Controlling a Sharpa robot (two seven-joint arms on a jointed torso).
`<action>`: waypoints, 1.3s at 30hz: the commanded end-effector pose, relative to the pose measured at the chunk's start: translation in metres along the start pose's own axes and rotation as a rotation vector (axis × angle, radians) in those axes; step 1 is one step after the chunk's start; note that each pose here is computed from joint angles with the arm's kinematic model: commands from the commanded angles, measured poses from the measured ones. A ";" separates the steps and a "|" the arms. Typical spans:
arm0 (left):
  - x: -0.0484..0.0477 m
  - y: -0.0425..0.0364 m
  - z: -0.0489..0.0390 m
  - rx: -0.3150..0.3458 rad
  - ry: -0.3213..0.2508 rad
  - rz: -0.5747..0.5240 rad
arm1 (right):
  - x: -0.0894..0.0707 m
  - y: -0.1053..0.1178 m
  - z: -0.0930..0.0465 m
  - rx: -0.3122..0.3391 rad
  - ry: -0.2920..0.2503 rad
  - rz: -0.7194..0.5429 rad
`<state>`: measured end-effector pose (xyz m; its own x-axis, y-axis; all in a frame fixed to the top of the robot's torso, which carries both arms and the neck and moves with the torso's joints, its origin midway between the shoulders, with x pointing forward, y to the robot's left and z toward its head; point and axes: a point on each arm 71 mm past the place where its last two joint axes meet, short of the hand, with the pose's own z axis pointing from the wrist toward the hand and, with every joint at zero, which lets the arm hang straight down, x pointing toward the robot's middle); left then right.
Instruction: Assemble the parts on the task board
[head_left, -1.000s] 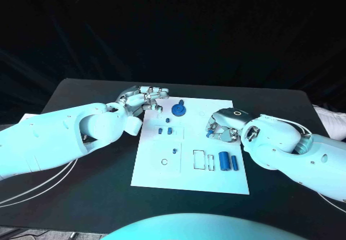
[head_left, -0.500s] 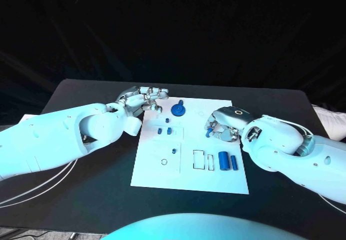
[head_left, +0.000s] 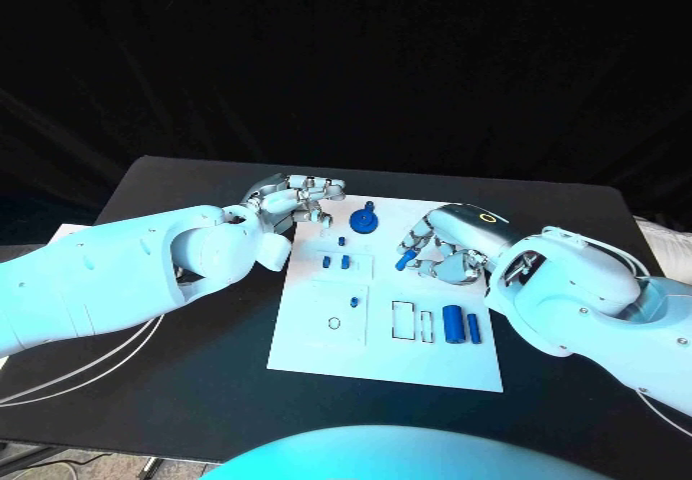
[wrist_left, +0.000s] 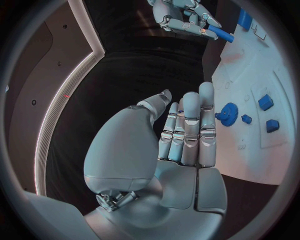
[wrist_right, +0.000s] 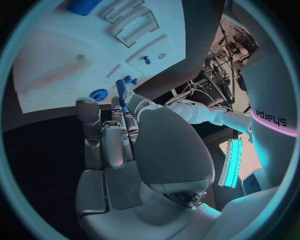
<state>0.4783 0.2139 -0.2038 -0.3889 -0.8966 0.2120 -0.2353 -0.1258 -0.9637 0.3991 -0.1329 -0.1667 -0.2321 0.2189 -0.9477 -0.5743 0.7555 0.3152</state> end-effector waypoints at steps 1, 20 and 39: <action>0.0034 0.0001 0.0012 0.007 0.024 -0.004 | 0.006 0.018 0.006 -0.055 0.008 0.020; 0.0058 0.0011 0.0034 0.009 0.028 -0.006 | 0.075 0.070 0.031 -0.209 0.133 0.008; 0.0056 0.0010 0.0033 0.010 0.028 -0.006 | 0.095 0.067 0.033 -0.195 0.173 -0.024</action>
<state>0.4792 0.2097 -0.2055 -0.3949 -0.8930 0.2159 -0.2369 -0.1280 -0.9631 0.3655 -0.0409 -0.2347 -0.3551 0.1175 -0.9274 -0.7031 0.6202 0.3478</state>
